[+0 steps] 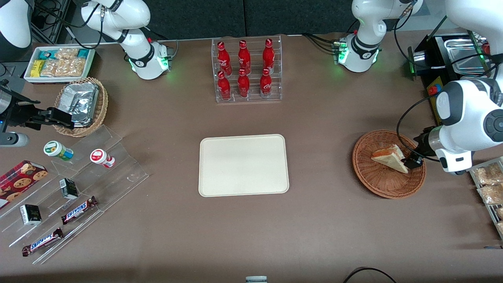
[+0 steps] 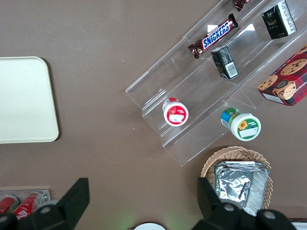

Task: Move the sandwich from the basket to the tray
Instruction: 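Move the left gripper over the wicker basket and lower toward the sandwich, then close the left gripper on the wrapped sandwich and lift it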

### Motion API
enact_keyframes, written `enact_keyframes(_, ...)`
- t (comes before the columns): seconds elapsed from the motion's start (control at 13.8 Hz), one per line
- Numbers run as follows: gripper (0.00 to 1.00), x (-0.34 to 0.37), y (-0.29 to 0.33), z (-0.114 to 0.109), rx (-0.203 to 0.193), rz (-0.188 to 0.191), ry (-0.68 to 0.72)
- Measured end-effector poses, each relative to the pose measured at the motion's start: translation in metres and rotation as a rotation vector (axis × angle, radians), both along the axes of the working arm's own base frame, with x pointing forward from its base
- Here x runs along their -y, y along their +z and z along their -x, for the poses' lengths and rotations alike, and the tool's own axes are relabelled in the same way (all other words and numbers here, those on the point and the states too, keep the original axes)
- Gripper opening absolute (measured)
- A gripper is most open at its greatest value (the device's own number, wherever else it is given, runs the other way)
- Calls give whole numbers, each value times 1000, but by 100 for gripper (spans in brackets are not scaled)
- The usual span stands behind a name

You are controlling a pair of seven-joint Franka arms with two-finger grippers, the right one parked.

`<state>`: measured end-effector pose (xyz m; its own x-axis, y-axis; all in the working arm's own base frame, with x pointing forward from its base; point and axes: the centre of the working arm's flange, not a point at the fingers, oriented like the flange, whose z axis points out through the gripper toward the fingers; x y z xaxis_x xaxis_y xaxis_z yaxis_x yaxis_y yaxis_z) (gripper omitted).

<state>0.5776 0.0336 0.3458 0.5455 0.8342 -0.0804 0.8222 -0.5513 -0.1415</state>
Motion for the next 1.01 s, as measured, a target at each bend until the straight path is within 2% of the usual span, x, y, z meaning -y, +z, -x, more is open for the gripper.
enact_keyframes(0.36,100,-9,-49,23,52,24,69)
enact_keyframes(0.72,100,-7,-82,35,39,24,86)
enact_keyframes(1.01,100,-7,-110,36,35,22,90)
